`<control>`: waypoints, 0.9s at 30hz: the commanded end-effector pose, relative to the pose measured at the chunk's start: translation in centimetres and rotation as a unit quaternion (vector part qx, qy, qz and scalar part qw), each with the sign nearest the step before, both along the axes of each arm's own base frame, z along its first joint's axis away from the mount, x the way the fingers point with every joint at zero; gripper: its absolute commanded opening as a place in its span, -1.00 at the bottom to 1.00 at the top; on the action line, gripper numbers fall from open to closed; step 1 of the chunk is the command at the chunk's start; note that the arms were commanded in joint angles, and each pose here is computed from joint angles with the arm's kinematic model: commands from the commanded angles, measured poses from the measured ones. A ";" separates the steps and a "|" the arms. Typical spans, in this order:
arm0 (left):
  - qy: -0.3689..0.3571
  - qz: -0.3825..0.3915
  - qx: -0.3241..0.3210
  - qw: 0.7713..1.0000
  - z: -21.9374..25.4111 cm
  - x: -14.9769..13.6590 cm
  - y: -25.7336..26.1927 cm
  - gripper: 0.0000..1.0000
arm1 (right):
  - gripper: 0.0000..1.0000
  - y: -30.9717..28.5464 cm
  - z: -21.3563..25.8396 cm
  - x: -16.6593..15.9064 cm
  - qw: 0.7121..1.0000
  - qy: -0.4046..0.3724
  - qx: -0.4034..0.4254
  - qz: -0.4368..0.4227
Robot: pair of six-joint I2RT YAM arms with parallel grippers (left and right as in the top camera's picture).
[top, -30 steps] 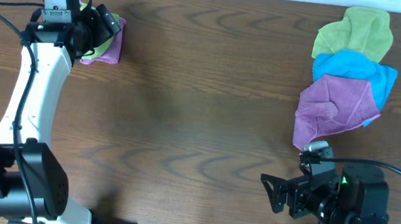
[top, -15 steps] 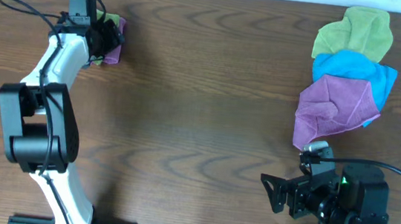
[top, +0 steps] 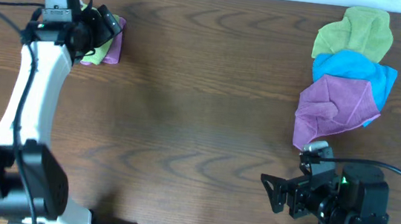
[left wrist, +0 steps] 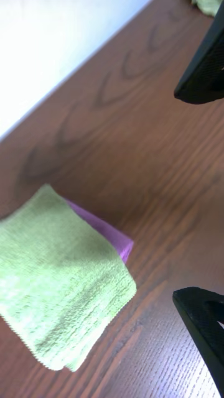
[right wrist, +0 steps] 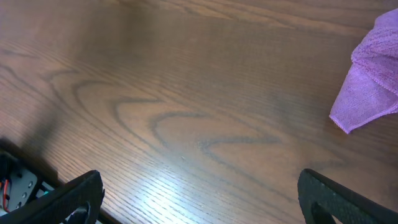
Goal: Fold the cloth
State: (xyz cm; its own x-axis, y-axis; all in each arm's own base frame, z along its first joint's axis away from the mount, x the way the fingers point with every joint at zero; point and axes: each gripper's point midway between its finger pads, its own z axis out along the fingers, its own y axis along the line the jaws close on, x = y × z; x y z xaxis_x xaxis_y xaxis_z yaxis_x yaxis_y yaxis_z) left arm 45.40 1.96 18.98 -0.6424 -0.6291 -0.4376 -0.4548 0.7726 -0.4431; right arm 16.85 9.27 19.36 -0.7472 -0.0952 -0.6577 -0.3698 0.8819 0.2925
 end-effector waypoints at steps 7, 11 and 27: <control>-0.044 -0.020 0.092 0.995 9.2 -8.3 1.0 0.90 | 0.99 -0.1 -0.2 0.0 1.000 0.006 0.005 -0.006; -0.027 -0.009 0.132 0.991 10.7 -13.2 1.9 0.90 | 0.98 -0.1 -0.2 0.0 1.000 0.006 0.005 -0.007; -0.072 -0.031 0.129 0.989 1.0 -21.9 0.2 0.91 | 0.99 -0.1 -0.2 0.0 1.000 0.006 0.005 -0.007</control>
